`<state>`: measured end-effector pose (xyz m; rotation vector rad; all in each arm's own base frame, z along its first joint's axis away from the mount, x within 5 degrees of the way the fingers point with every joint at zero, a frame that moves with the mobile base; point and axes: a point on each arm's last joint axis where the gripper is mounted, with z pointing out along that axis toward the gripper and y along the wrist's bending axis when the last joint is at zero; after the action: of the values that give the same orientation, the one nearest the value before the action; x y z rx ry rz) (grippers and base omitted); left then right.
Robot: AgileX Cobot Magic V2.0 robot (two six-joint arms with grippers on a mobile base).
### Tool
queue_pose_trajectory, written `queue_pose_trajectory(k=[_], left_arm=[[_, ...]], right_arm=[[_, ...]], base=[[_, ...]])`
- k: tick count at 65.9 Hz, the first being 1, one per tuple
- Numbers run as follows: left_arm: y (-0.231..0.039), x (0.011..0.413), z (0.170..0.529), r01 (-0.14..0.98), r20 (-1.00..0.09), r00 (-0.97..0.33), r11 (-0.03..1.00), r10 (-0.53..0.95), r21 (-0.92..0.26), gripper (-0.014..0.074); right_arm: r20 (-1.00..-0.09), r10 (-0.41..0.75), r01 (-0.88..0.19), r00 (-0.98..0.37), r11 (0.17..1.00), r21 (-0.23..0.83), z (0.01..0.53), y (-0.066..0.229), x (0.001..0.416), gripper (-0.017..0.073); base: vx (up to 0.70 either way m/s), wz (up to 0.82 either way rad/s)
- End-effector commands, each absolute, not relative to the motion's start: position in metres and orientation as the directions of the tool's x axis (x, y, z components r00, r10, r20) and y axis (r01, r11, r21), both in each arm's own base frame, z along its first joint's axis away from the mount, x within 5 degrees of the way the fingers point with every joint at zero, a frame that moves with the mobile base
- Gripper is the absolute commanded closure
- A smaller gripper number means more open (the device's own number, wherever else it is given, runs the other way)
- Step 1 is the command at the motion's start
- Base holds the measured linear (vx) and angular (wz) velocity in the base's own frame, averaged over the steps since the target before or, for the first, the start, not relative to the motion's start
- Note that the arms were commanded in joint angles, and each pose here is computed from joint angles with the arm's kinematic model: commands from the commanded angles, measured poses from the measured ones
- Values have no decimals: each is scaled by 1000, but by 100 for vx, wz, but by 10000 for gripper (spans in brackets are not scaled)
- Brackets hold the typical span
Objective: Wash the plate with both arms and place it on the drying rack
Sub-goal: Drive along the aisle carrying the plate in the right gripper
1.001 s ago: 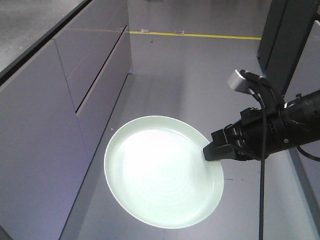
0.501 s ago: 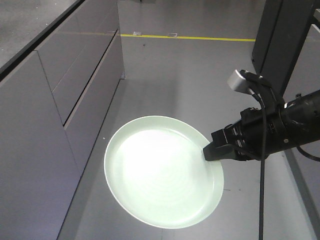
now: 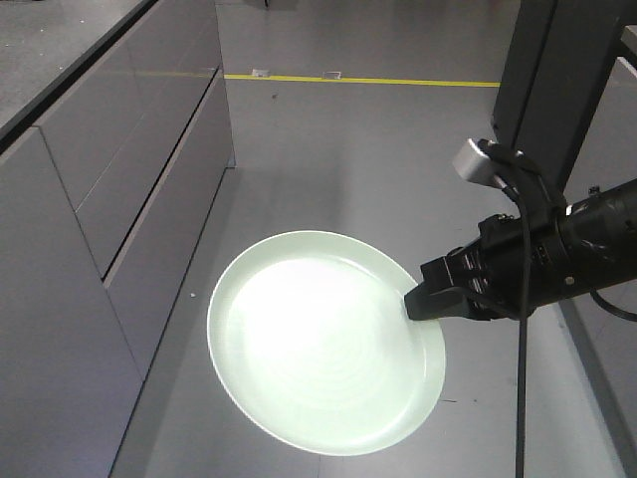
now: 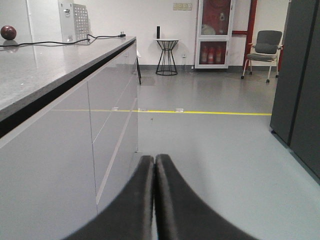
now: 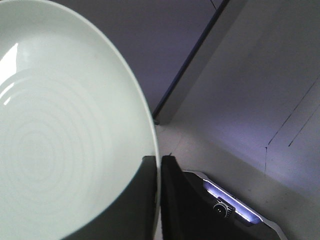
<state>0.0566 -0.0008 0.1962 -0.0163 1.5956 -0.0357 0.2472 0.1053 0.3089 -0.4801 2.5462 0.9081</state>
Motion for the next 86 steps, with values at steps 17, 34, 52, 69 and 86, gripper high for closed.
queue_pose_trajectory(k=[17, 34, 52, 69, 86], left_arm=[[-1, 54, 212, 22, -995, 87, 999, -49, -47, 601], [-1, 54, 212, 22, -995, 87, 999, -49, -47, 601], [-1, 54, 212, 22, -995, 87, 999, -49, -47, 601], [-1, 54, 212, 22, -995, 87, 999, -49, -47, 601], [-1, 54, 212, 22, -995, 87, 999, -49, -47, 601]], right_arm=[[-529, -138, -456, -837, 710, 537, 327, 106, 245, 568], [-529, -138, -456, -837, 710, 537, 327, 106, 245, 568], [-529, -138, -456, -837, 710, 537, 327, 106, 245, 568], [-529, -138, -456, -837, 710, 537, 327, 106, 245, 568], [-529, -138, -456, -837, 710, 537, 327, 106, 245, 568]], base=[[17, -4], [18, -3], [18, -1], [18, 0], [18, 0]])
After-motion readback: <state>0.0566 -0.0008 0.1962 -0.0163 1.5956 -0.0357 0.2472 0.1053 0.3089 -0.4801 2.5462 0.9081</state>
